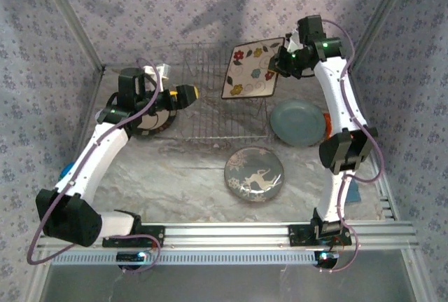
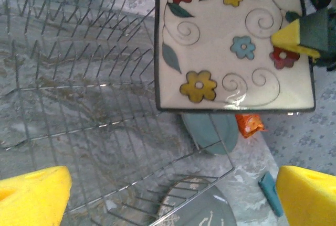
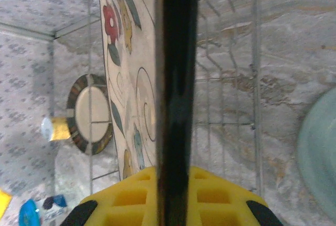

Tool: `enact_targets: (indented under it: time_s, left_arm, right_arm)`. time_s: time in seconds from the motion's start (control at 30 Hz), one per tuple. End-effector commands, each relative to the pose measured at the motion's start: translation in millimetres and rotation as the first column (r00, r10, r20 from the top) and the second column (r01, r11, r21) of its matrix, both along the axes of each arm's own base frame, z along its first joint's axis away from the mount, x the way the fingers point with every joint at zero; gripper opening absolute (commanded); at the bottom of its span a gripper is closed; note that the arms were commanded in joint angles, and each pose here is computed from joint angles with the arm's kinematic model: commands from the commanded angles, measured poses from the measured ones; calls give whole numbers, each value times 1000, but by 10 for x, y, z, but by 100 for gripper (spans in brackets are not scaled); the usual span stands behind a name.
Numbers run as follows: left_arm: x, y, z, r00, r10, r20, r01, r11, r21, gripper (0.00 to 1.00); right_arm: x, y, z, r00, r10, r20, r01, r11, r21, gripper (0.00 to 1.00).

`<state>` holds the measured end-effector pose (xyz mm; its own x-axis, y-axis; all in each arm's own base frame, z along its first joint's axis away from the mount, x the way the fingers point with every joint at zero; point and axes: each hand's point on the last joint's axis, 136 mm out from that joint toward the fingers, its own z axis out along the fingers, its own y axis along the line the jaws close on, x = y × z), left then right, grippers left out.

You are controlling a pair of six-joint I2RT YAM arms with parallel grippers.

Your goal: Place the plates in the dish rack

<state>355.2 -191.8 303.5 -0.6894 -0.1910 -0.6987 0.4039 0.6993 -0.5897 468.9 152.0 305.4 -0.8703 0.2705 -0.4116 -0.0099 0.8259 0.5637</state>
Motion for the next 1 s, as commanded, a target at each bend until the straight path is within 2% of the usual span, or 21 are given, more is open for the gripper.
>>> enact_targets:
  time_s: [0.0, 0.23, 0.57, 0.97]
  left_arm:
    - [-55, 86, 62, 1000, 0, 29, -3, 996, 91, 99]
    - [-36, 188, -76, 1000, 6, 5, -7, 979, 206, 99]
    - [-1, 213, -265, 1000, -5, -25, 11, 968, 249, 99]
    - [39, 206, -286, 999, -17, -32, 24, 974, 225, 99]
  right_arm:
    - [14, -16, 554, 988, -4, 153, 5, 1000, -6, 0]
    - [113, -60, 387, 989, -64, 131, 81, 988, -134, 0]
    - [199, 7, 195, 978, -111, 176, 165, 928, -335, 0]
    - [421, -131, 359, 953, -78, 292, 195, 896, -400, 0]
